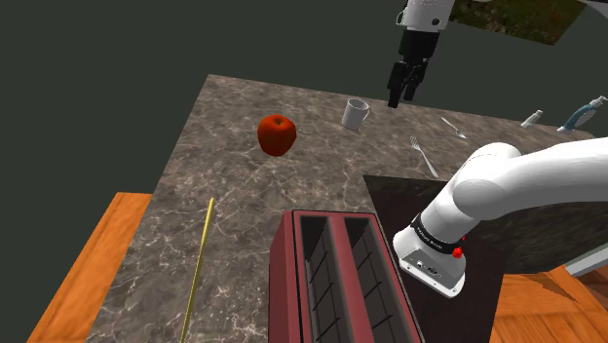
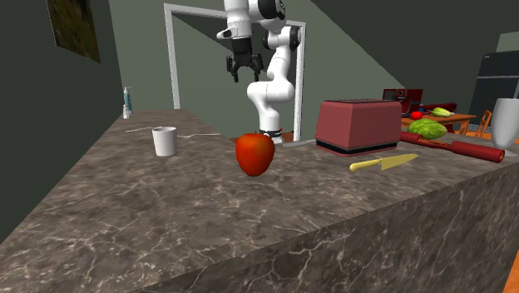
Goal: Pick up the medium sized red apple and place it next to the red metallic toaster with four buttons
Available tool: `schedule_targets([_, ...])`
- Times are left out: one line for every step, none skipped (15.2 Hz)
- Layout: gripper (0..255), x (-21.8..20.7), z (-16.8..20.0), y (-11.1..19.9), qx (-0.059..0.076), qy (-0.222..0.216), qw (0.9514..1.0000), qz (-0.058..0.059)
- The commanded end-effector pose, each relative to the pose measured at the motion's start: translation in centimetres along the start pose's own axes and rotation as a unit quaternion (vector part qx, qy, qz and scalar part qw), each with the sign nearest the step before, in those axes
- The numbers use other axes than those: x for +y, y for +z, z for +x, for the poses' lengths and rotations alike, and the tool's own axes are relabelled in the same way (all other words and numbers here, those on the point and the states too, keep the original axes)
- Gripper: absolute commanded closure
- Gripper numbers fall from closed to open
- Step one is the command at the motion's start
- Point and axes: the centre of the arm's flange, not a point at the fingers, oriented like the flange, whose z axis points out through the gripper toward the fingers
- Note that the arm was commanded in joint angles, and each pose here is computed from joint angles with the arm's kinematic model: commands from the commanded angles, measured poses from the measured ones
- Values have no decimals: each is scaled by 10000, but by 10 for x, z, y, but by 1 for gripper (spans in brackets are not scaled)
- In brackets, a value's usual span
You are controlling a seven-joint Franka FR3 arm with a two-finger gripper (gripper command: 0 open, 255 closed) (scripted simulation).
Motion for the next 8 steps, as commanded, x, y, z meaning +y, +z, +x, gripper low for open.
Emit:
schedule_targets([0, 0, 0, 0, 0, 0, 10000, 0])
schedule_targets([0, -5, 7, 5, 135, -74, 9999, -3])
schedule_targets([0, -10, 14, 11, 271, -148, 9995, -6])
schedule_targets([0, -15, 21, 16, 406, -222, 9989, -9])
schedule_targets([0, -20, 28, 21, 541, -295, 9981, -12])
schedule_targets([0, -26, 35, 26, 676, -369, 9970, -15])
schedule_targets([0, -31, 42, 30, 811, -443, 9957, -18])
schedule_targets([0, -37, 49, 34, 946, -516, 9942, -21])
